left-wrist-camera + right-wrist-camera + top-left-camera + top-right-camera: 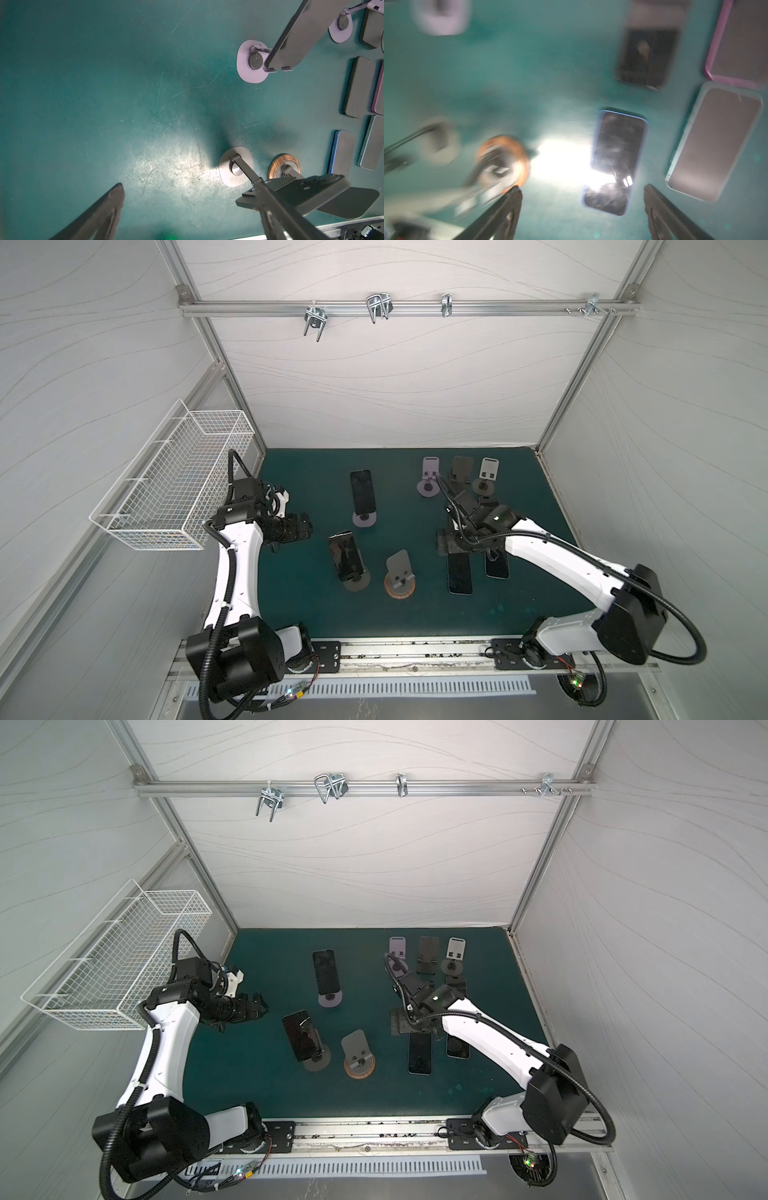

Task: Remove the phone from the phone stand
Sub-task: Place the phone at the center of the table, then pick up the phone stand from the bottom-center of the table.

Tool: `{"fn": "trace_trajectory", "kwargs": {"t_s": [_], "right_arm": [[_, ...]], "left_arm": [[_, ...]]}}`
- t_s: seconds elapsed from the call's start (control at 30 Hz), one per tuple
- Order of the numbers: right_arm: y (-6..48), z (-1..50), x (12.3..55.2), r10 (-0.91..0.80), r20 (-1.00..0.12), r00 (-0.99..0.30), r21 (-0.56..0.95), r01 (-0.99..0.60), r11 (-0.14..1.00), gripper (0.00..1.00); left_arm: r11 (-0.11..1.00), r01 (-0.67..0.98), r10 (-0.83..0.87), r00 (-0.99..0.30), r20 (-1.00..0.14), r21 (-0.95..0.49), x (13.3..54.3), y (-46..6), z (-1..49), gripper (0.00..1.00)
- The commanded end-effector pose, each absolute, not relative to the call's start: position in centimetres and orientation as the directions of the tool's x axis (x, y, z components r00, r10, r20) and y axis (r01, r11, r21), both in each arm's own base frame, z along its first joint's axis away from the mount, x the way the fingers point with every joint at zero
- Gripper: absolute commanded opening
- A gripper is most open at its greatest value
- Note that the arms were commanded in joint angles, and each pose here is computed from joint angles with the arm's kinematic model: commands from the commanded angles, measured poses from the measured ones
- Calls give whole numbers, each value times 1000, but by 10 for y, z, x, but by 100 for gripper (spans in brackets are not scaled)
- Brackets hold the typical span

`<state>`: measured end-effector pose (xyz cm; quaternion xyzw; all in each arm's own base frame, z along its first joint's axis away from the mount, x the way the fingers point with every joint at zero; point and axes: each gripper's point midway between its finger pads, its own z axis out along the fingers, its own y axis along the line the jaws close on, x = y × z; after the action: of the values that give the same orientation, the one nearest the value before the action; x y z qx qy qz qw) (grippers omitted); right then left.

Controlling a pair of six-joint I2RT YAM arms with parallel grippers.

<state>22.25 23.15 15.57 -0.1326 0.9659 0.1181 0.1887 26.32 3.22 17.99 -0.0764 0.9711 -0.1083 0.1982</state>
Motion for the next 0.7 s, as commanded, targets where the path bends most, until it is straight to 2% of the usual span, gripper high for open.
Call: {"fn": "trace_trajectory", "kwargs": {"t_s": [0.0, 0.13, 0.3, 0.67], "right_arm": [[249, 171, 189, -377, -426, -822, 133, -469, 873, 94], [279, 187, 155, -477, -496, -725, 131, -606, 785, 97], [304, 188, 132, -514, -541, -666, 155, -679, 717, 99], [355, 152, 161, -486, -610, -626, 107, -673, 732, 99]], "left_arm": [[971, -91, -177, -895, -410, -219, 268, 36, 189, 99], [972, -96, -180, -895, -409, -216, 268, 37, 190, 99], [973, -98, -179, -893, -413, -211, 267, 38, 189, 99], [972, -98, -180, -893, -413, -213, 267, 37, 189, 99]]}}
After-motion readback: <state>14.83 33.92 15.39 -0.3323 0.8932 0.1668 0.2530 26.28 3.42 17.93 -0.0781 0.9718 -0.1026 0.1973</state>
